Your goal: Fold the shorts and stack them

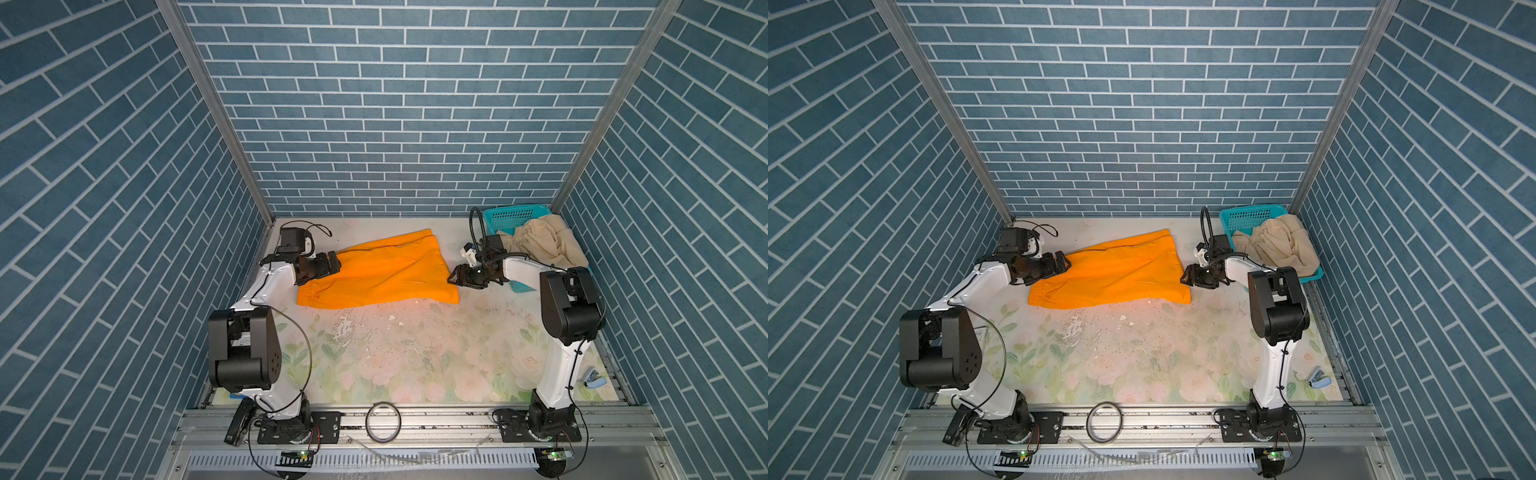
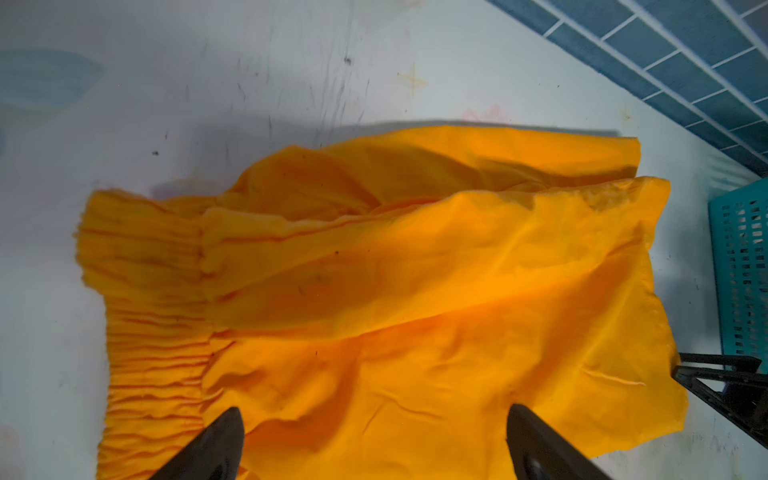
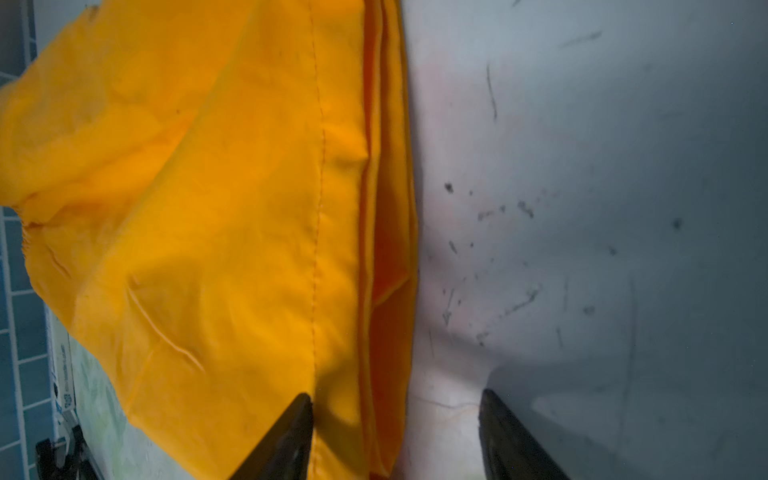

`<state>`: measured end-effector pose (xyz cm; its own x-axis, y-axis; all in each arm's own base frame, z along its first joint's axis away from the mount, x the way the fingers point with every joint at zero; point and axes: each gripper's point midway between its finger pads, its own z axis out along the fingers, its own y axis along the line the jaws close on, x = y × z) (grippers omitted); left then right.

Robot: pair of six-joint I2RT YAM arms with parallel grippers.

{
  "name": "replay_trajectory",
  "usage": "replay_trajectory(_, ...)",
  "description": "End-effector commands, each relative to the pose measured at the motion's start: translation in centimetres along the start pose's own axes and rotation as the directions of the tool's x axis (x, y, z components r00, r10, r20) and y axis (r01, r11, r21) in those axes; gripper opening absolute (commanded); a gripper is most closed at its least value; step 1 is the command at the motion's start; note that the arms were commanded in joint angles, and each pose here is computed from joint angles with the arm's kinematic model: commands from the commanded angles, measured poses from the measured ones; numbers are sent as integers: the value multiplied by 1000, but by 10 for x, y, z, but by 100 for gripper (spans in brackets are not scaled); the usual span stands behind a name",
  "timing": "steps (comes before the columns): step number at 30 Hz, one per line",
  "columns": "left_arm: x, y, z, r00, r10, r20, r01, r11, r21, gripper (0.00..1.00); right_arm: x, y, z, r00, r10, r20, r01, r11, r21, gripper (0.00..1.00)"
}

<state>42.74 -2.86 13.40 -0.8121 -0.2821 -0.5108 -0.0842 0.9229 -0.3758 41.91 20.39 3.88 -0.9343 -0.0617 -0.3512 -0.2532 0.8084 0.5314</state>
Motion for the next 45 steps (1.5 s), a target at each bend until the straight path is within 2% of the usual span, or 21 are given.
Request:
replay_trajectory(1, -26, 5, 13, 997, 61, 50, -60, 998, -26, 100, -1, 4, 17, 1000, 15, -5, -15, 999, -33, 64)
replay_trajectory(3, -34, 9, 23, 996, 65, 60, -64, 998, -27, 100, 1, 6, 22, 999, 32, -3, -32, 998, -58, 61)
replay_trajectory(7, -46, 21, 43, 996, 73, 58, -70, 996, -52, 100, 11, 18, 33, 999, 40, -15, -41, 993, -107, 47)
replay_trajectory(10, -47, 30, 64, 998, 62, 26, -61, 996, -63, 100, 17, 26, 38, 999, 43, -28, -46, 989, -137, 34)
replay_trajectory(12, -45, 36, 78, 999, 50, 3, -50, 996, -70, 100, 18, 30, 37, 998, 56, -26, -60, 986, -156, 21)
replay_trajectory(15, -37, 50, 94, 999, 1, -40, -5, 996, -87, 100, 18, 25, 27, 997, 70, -22, -72, 989, -126, 2)
replay_trajectory(16, -34, 52, 98, 998, -14, -55, 10, 996, -87, 100, 18, 23, 22, 997, 74, -17, -75, 990, -116, 0)
replay_trajectory(19, -21, 55, 107, 994, -48, -95, 41, 997, -72, 100, 19, 11, 2, 994, 105, 4, -104, 991, -85, 0)
replay_trajectory(25, 20, 47, 98, 984, -114, -135, 110, 993, -34, 100, 36, -28, -37, 984, 180, 8, -180, 984, 11, 0)
replay_trajectory(31, 71, 23, 92, 974, -79, -211, 74, 997, -30, 100, 43, -57, -68, 976, 216, 38, -219, 971, 99, 0)
replay_trajectory(33, 69, 16, 85, 981, -55, -188, 50, 998, -27, 100, 40, -59, -76, 979, 198, 53, -203, 970, 134, 2)
replay_trajectory(34, 64, 14, 81, 984, -48, -170, 44, 999, -25, 100, 38, -58, -78, 980, 188, 59, -194, 972, 134, 10)
replay_trajectory(39, 30, 3, 47, 998, 5, -59, -7, 999, -36, 100, 15, -42, -97, 986, 111, 122, -126, 984, 122, 35)
replay_trajectory(45, 6, -13, -11, 997, 53, 62, -51, 998, -45, 100, -5, -22, -134, 979, -24, 201, -13, 983, 182, 42)
